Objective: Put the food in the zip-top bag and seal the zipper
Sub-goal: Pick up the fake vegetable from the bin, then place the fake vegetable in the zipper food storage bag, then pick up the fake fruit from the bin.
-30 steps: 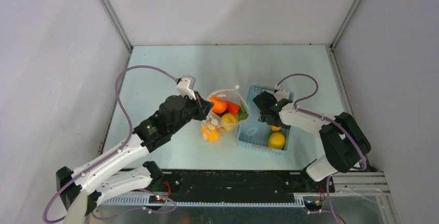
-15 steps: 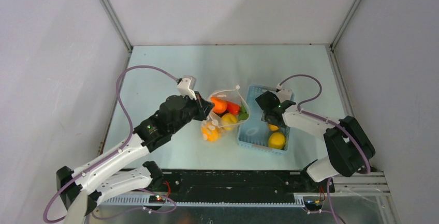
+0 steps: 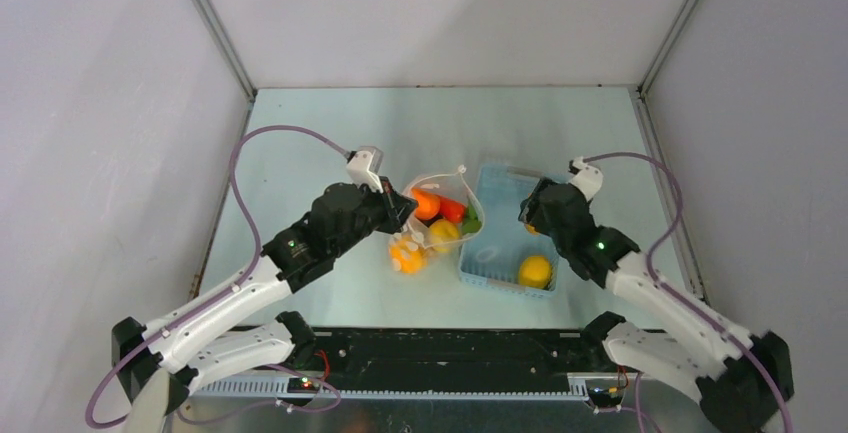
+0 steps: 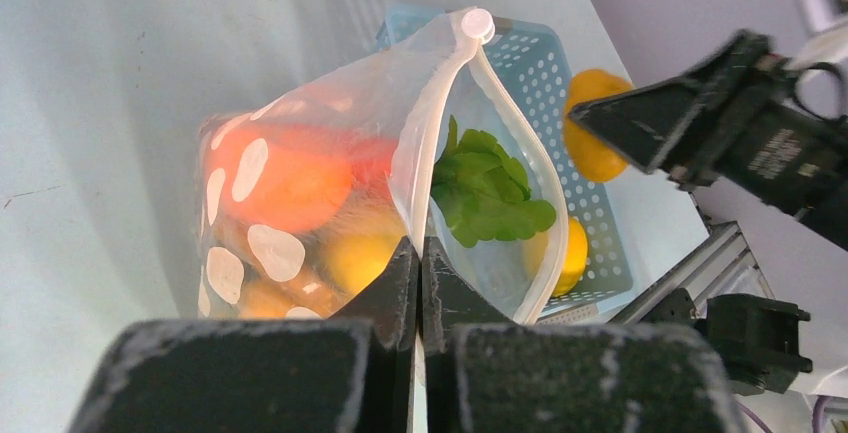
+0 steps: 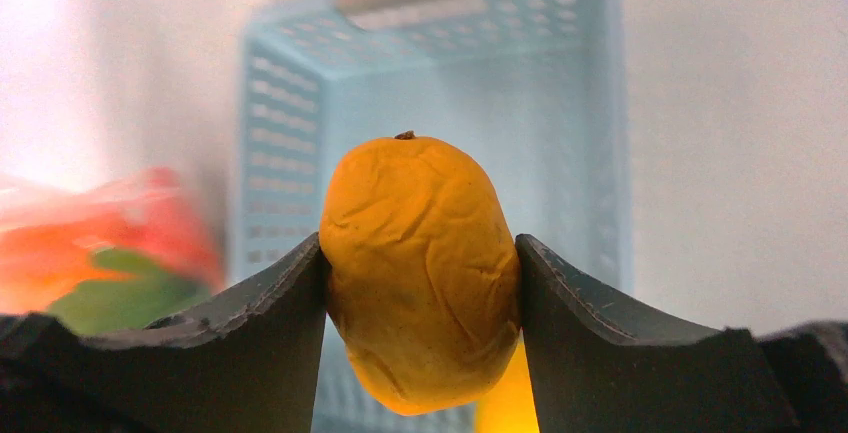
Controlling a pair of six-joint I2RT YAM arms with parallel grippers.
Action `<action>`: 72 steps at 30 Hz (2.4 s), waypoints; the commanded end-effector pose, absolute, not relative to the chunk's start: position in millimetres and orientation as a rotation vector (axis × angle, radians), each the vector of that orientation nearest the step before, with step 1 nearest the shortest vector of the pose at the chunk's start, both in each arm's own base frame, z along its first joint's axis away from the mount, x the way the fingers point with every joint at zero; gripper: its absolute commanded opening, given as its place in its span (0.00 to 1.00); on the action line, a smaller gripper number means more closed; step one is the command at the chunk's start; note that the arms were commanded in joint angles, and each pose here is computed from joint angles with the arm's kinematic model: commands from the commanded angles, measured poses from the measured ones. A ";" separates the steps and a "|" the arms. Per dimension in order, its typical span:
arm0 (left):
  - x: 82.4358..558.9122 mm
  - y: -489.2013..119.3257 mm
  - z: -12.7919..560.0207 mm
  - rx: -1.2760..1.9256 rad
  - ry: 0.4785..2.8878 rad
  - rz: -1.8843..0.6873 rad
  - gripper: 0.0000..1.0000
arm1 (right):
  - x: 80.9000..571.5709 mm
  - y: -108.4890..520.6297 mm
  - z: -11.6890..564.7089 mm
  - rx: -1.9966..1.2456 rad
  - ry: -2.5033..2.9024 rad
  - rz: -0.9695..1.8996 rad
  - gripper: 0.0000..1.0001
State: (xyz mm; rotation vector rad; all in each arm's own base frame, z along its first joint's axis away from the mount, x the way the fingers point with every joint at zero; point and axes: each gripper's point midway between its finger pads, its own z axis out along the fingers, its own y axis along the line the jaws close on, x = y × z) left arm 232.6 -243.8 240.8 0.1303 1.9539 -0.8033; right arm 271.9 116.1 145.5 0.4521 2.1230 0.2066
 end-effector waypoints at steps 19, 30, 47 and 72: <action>229.5 -249.8 265.1 0.133 1.881 -0.890 0.00 | 242.6 299.4 283.2 -0.199 1.671 1.055 0.29; 227.4 -249.5 266.2 0.139 1.874 -0.901 0.00 | 261.3 332.0 248.8 -0.217 1.795 0.878 0.47; 232.8 -248.4 267.0 0.133 1.876 -0.868 0.00 | 245.6 283.9 260.8 -0.254 1.822 0.677 0.99; 236.0 -244.5 260.1 0.127 1.896 -0.823 0.00 | 232.1 140.9 173.4 0.189 2.268 0.262 0.98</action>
